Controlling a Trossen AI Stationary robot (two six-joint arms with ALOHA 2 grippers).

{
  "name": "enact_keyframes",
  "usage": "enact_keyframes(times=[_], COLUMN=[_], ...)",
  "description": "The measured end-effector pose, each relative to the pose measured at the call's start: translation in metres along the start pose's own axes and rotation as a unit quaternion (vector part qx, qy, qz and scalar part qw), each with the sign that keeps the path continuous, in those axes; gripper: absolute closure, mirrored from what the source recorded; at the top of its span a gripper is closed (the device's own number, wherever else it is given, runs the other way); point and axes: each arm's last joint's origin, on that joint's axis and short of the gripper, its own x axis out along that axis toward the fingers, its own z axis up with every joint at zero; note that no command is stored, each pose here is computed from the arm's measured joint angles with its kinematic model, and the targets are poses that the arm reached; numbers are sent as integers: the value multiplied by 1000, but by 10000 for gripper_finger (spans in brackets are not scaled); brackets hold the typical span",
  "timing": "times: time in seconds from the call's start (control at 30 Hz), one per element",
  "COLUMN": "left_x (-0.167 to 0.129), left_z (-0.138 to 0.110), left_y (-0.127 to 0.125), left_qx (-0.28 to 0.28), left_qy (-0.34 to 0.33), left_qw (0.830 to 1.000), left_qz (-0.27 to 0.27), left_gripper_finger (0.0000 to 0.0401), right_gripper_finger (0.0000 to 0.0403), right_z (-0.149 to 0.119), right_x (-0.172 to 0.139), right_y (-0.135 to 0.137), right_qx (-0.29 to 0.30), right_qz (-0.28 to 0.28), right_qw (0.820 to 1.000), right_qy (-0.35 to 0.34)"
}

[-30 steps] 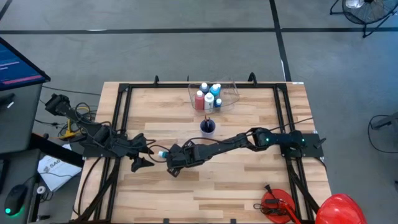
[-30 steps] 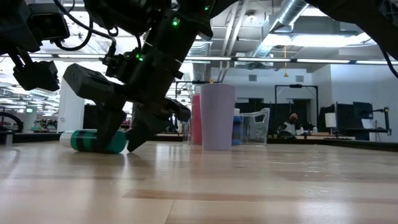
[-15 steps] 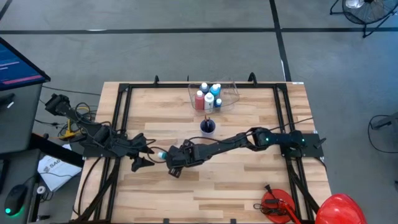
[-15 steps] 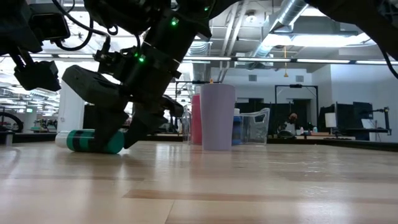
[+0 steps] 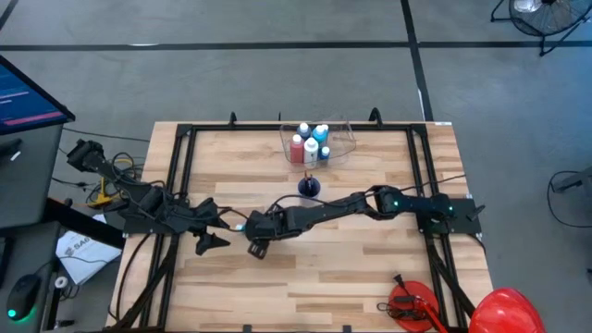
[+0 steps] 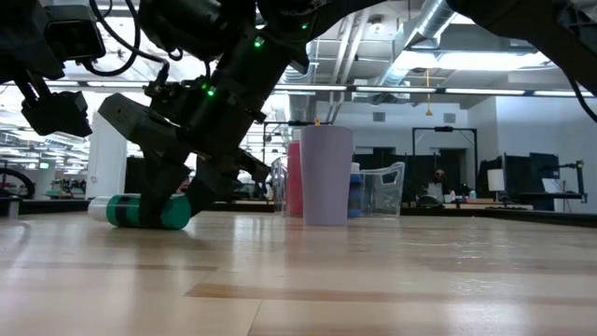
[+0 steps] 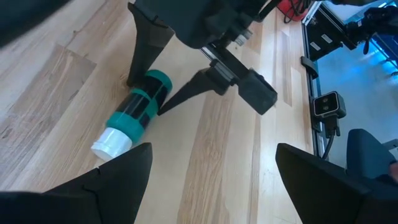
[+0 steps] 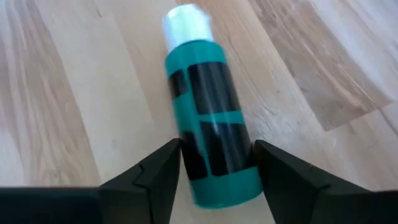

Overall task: Pick & Place Paint Supplies
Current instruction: Put the green paint bottle into the transparent bin

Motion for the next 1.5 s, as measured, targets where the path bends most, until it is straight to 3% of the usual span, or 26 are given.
enact_keyframes(times=[0.37,0.57,0.83,1.07,1.23,1.5], left_x=[0,0,1,2,0,-5], left_z=[0,0,-6,-8,-11,-8], left_y=[0,-1,-4,-6,-10,-16], left_qx=[-6,-22,-40,-58,-52,-76], left_qy=[0,6,93,99,69,-97], left_qw=[1000,1000,993,991,995,992], left_qz=[0,-6,-61,-65,-55,2], left_gripper_finger=[66,66,66,66,66,66], right_gripper_finger=[269,267,279,273,276,276], right_z=[-3,-3,9,30,42,69], right_x=[-1,-3,-17,-47,-69,-109], right_y=[-2,-1,8,13,7,-7], right_qx=[19,71,64,39,33,64], right_qz=[-1,27,78,84,90,107], right_qw=[1000,996,993,994,994,992], right_qy=[25,43,64,62,58,4])
